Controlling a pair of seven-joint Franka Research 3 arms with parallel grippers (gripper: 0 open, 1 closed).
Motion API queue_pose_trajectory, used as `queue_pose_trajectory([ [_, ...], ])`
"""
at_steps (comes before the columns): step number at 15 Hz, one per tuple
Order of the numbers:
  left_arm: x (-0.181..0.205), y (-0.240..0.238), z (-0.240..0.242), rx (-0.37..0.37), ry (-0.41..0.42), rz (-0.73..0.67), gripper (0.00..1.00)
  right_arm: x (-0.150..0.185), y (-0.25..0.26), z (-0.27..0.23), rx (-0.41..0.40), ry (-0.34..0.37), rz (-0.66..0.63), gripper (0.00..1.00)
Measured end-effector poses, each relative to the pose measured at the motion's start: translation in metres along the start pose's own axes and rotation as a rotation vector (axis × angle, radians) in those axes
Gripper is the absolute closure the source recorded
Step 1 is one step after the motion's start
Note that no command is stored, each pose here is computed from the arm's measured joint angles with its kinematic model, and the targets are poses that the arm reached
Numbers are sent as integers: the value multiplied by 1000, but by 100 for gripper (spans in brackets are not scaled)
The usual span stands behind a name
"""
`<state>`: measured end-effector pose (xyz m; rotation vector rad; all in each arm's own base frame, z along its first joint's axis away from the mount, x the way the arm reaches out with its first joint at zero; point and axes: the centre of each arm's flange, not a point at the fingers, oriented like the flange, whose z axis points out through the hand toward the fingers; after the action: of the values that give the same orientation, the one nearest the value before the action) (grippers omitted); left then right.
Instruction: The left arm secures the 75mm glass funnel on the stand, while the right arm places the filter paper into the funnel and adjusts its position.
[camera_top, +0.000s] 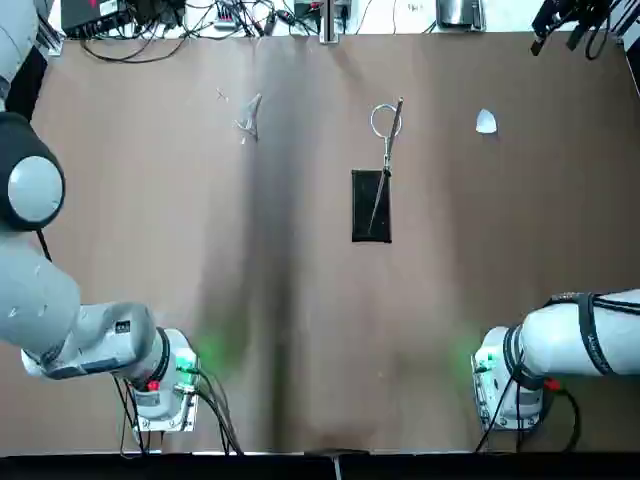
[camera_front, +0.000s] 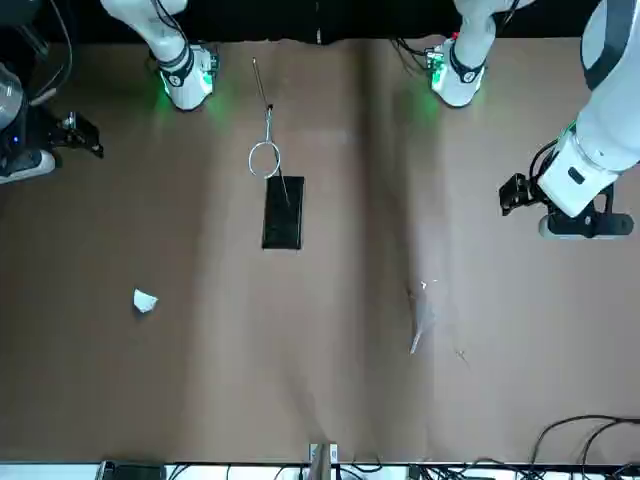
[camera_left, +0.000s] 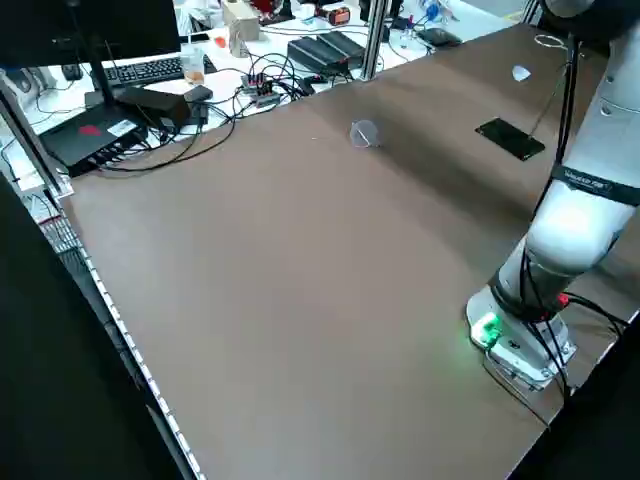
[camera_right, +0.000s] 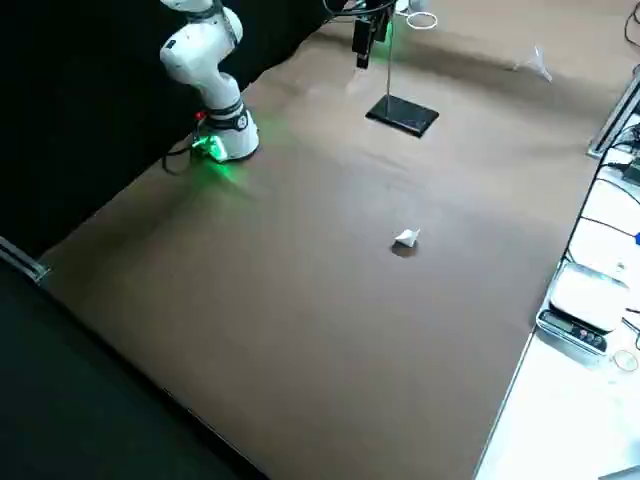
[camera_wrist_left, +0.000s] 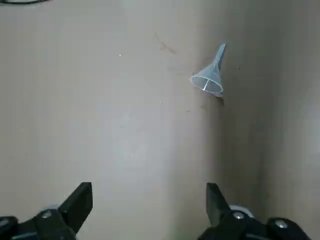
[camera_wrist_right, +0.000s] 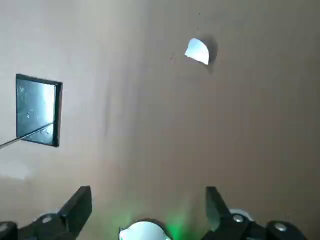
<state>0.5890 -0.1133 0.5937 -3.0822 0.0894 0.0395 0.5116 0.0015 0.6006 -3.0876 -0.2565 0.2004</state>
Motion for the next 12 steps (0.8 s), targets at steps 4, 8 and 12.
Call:
queue_pose_trajectory([
  [4,1,-9,0,-15,-3,-14,0,0,0,0,0,-1,0,0],
  [8,3,-44,12,-16,-40,-72,0,0,-2,1,0,-2,-4,0],
  [12,15,-80,64,-84,-145,-169,0,6,-1,4,-4,17,-2,0],
])
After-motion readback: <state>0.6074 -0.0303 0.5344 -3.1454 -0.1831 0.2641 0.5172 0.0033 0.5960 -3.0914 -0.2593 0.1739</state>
